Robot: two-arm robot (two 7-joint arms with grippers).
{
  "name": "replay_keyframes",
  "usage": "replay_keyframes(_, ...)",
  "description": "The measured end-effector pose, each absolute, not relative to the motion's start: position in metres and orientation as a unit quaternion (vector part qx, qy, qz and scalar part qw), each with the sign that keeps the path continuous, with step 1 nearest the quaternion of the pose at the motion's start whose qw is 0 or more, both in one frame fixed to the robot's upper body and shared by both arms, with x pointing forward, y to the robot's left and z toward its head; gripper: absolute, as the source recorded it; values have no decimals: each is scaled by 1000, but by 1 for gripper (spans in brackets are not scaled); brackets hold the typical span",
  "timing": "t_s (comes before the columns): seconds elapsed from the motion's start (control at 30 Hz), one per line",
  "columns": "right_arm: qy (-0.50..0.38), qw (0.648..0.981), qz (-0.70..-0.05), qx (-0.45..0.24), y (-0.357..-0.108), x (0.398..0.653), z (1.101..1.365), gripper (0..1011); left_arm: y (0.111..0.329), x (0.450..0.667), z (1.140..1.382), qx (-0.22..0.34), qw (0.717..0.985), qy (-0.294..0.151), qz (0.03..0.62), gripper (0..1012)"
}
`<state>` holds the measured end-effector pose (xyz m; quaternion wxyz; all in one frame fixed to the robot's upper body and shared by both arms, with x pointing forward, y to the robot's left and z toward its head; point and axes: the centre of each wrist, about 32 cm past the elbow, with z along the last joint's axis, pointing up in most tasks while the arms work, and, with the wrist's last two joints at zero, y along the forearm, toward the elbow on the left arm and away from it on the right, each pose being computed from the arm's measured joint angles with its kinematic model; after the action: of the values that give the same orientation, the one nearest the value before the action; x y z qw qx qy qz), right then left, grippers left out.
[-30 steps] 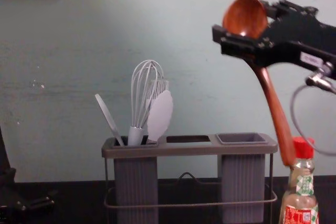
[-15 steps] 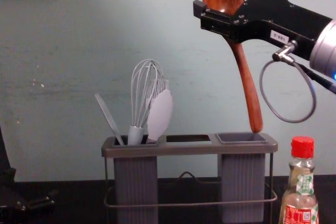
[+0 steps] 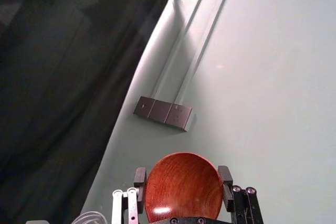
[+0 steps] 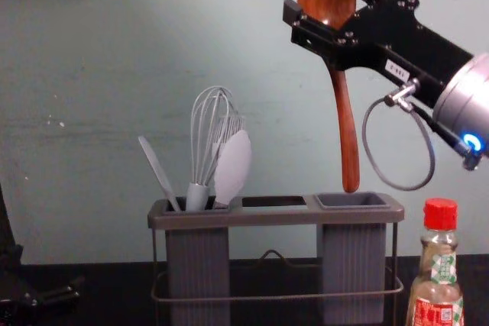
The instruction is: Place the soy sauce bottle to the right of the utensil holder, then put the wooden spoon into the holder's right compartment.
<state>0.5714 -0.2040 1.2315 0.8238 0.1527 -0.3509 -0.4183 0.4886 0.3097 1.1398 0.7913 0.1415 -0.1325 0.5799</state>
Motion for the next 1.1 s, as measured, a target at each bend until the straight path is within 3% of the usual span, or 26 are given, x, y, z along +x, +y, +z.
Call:
replay_keyframes(0.3, -349, 820, -419, 172, -205, 576, 1204, 837, 310, 489, 1140, 141, 791, -132, 580, 1011)
replay_keyframes(1.1, -324, 824, -435, 165, -205, 574, 1164, 837, 310, 489, 1140, 141, 791, -132, 580, 1011)
